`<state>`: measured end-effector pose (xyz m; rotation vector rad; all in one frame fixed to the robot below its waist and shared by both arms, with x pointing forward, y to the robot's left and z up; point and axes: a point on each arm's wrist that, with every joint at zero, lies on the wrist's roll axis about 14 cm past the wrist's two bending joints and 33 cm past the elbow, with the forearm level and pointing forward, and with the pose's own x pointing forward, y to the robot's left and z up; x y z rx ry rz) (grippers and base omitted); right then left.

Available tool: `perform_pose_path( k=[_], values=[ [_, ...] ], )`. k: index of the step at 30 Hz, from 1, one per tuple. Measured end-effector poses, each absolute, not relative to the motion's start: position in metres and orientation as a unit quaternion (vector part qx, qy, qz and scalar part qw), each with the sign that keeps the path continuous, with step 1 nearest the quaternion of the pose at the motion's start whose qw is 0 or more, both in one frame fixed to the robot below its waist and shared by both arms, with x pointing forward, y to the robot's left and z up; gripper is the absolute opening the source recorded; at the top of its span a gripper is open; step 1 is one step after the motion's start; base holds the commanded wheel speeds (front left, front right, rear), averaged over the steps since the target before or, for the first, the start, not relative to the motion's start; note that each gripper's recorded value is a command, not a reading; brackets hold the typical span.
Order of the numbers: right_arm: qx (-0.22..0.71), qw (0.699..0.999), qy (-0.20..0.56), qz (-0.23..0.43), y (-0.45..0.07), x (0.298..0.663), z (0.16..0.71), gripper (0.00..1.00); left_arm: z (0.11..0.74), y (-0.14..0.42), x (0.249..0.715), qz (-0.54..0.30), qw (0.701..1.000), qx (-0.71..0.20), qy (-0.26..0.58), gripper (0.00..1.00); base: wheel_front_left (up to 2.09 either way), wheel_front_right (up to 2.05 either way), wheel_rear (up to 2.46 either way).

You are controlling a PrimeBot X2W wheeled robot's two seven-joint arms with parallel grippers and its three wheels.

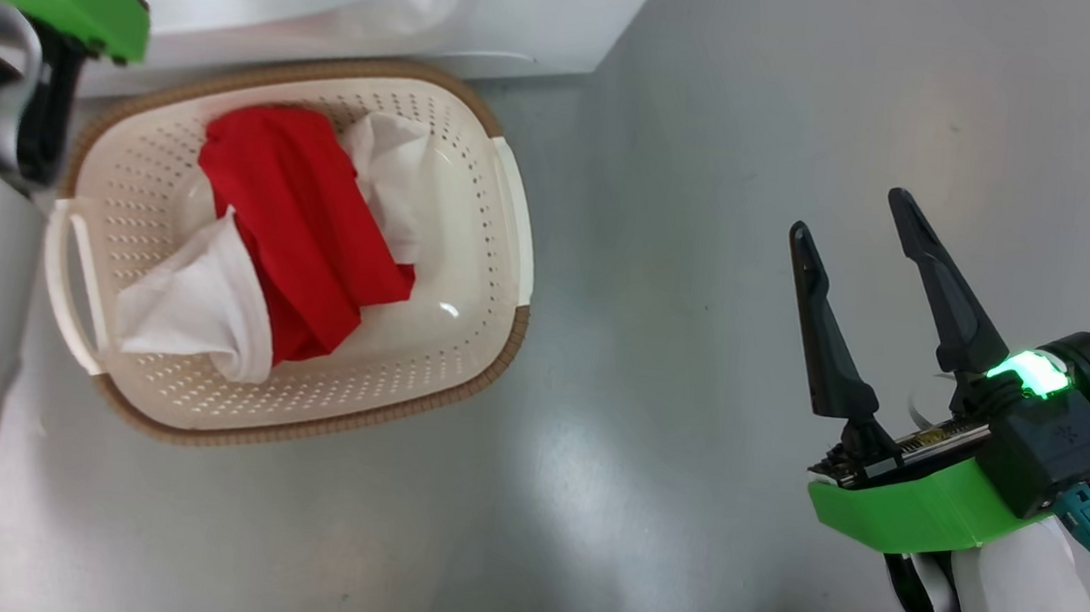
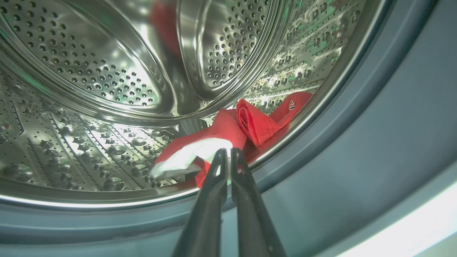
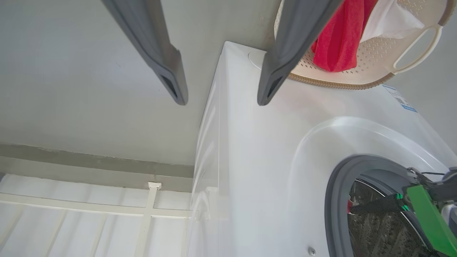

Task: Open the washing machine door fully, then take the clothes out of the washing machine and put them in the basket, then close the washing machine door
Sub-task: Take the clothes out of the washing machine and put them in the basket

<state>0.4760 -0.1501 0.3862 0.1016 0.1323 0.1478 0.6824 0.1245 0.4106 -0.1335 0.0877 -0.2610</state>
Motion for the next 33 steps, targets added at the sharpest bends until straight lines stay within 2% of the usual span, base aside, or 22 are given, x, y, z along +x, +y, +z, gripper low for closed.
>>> perform_pose_path(
  k=[18, 33],
  values=[
    [0.058, 0.993, 0.015, 0.099, -0.131, 0.483, 0.428, 1.0, 0.463, 0.147, 0.616, -0.097, 0.992, -0.082, -0.022, 0.0, 0.0, 0.0, 0.0],
    [0.06, 0.992, -0.035, 0.101, -0.13, 0.473, 0.478, 1.0, 0.499, 0.167, 0.543, -0.068, 0.993, -0.086, -0.054, 0.0, 0.0, 0.0, 0.0]
  ],
)
